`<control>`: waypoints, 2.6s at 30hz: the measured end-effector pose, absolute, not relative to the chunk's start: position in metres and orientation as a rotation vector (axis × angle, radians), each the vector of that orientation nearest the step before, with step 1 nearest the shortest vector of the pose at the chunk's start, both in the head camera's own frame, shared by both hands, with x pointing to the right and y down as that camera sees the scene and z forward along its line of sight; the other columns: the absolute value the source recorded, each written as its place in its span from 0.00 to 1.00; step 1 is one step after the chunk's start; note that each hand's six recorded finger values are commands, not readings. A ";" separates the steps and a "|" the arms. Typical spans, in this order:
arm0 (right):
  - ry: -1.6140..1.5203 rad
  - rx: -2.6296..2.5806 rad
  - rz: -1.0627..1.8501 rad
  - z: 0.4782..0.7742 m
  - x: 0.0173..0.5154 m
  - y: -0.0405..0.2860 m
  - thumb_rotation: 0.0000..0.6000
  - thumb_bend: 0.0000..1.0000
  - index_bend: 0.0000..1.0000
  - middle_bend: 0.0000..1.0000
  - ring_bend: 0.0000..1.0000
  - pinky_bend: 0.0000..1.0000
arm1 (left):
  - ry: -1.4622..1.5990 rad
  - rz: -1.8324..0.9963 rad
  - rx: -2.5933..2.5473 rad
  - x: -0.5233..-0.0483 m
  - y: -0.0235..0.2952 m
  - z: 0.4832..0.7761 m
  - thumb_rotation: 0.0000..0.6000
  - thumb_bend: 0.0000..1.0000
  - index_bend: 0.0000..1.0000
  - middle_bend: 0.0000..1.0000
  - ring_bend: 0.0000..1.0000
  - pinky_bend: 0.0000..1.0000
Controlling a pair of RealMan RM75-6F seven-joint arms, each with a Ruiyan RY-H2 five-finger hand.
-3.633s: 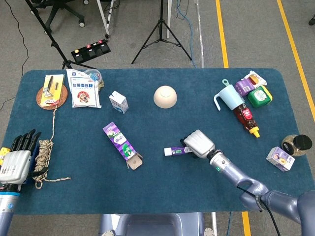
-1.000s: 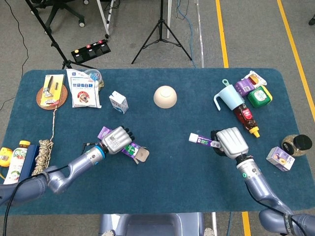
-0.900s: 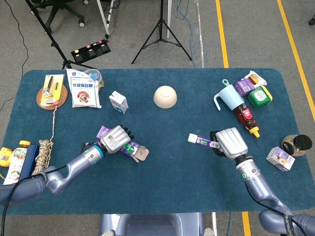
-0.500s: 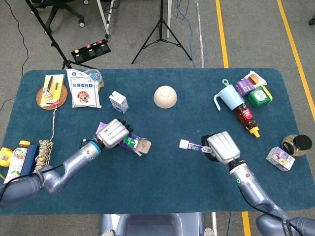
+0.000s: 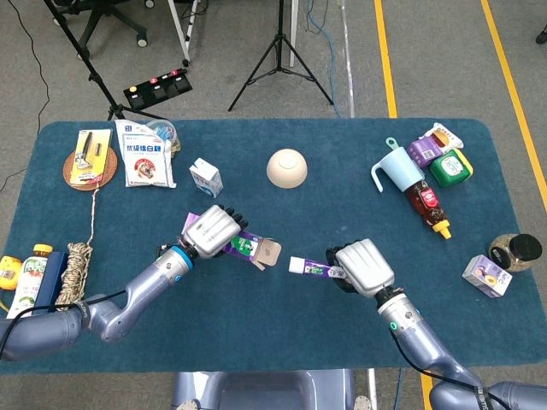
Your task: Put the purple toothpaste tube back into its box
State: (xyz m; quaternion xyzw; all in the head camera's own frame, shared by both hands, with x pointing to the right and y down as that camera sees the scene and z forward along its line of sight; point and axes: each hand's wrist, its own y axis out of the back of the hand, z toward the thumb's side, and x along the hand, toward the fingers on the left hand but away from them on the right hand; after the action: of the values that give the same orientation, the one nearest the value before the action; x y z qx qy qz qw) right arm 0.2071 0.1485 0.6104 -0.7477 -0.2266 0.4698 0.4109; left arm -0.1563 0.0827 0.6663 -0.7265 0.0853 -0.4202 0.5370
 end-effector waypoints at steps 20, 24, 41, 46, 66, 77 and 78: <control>-0.554 -1.839 1.207 0.609 0.171 0.142 1.00 0.52 0.62 0.65 0.63 0.59 | 0.194 -1.027 -1.748 -0.128 0.094 0.663 1.00 0.25 0.46 0.40 0.35 0.57; -0.549 -1.831 1.207 0.609 0.166 0.142 1.00 0.52 0.62 0.65 0.63 0.59 | 0.197 -1.023 -1.749 -0.124 0.094 0.662 1.00 0.25 0.46 0.40 0.35 0.57; -0.512 -1.801 1.221 0.614 0.149 0.145 1.00 0.52 0.62 0.65 0.63 0.59 | 0.192 -1.005 -1.746 -0.111 0.098 0.659 1.00 0.25 0.46 0.40 0.35 0.57; -0.506 -1.777 1.228 0.614 0.145 0.144 1.00 0.52 0.62 0.66 0.63 0.59 | 0.186 -1.007 -1.733 -0.110 0.099 0.659 1.00 0.25 0.46 0.40 0.35 0.57; -0.487 -1.660 1.285 0.608 0.145 0.137 1.00 0.52 0.62 0.66 0.64 0.60 | 0.178 -1.079 -1.687 -0.113 0.093 0.662 1.00 0.25 0.46 0.40 0.35 0.62; -0.436 -1.566 1.342 0.609 0.134 0.141 1.00 0.52 0.62 0.66 0.64 0.60 | 0.149 -1.086 -1.679 -0.099 0.101 0.665 1.00 0.25 0.46 0.40 0.35 0.64; -0.432 -1.559 1.345 0.609 0.133 0.141 1.00 0.52 0.62 0.66 0.64 0.60 | 0.148 -1.086 -1.679 -0.097 0.102 0.665 1.00 0.25 0.46 0.40 0.35 0.65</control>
State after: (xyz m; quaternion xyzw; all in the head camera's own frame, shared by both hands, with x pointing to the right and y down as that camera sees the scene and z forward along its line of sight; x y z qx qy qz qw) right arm 0.1333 0.1409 0.6088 -0.6434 -0.1785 0.5551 0.4961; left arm -0.0975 0.1017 0.6650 -0.7058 0.0620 -0.4567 0.5380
